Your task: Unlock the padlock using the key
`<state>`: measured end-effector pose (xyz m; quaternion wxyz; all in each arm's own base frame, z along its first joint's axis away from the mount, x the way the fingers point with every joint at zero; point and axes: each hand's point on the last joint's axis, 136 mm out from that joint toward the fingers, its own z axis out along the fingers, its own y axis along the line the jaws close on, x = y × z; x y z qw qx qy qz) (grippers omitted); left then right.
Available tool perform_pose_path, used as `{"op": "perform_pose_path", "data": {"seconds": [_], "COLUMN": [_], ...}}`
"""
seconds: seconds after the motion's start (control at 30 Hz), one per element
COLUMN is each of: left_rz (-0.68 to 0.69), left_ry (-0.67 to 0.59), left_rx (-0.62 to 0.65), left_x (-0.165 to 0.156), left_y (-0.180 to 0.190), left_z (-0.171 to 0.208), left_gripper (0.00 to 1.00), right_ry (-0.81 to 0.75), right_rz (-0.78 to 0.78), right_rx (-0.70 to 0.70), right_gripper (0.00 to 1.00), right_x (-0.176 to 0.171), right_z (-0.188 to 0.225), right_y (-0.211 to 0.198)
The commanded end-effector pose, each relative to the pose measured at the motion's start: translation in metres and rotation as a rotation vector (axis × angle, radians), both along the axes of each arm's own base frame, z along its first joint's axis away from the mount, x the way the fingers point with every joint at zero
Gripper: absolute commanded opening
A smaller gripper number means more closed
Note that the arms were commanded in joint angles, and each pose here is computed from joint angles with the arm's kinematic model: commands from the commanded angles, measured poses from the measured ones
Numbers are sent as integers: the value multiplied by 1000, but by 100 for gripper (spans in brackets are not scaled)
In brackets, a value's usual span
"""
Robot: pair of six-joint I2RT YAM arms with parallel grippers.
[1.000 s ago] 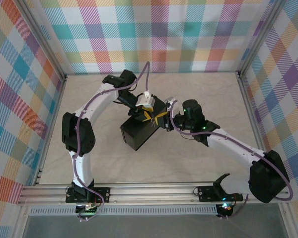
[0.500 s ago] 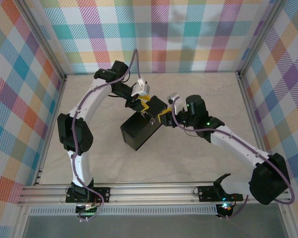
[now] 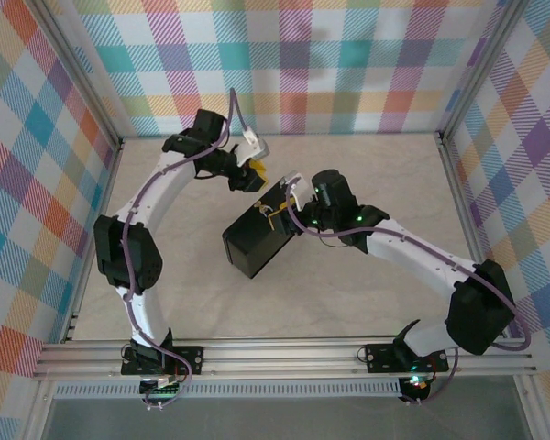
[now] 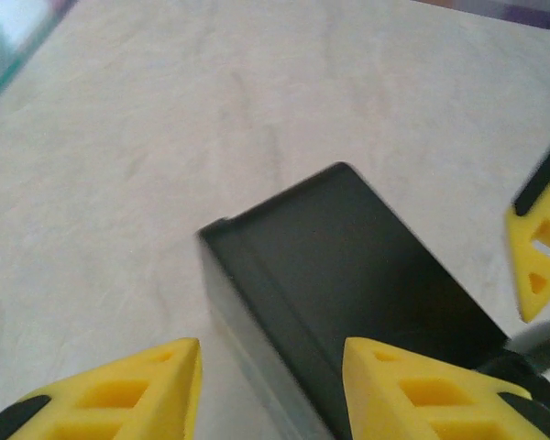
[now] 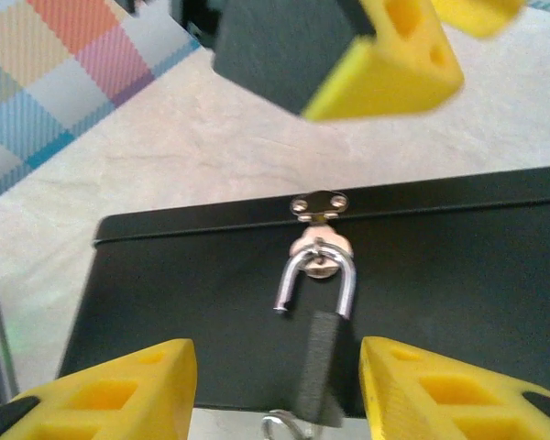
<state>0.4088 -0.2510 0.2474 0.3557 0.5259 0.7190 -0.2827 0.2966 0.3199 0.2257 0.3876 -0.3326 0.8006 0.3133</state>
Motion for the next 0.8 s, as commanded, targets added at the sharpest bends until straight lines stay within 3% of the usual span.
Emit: {"op": "perform_pose_path", "data": {"seconds": [0.0,0.23,0.47,0.67,0.77], "left_rz": [197,463,705,891,886], "left_ry": [-31,56,180,336,393], "left_rx": [-31,-38,70,93,68], "left_x": [23,27,-2,-29,-50], "left_y": [16,39,70,91,89], "left_z": [24,19,-29,-38,-29], "left_gripper": [44,43,42,40,39], "right_ry": [-18,3,17,126,158], "right_rz": [-31,-58,-141,-207,-258], "right_rx": [-69,-99,-68,61,154], "right_gripper": [49,40,14,3,0], "right_x": [9,21,32,33,32], "right_z": [-8,-25,-24,-8,4], "right_y": [-6,-1,-4,0,-2]}}
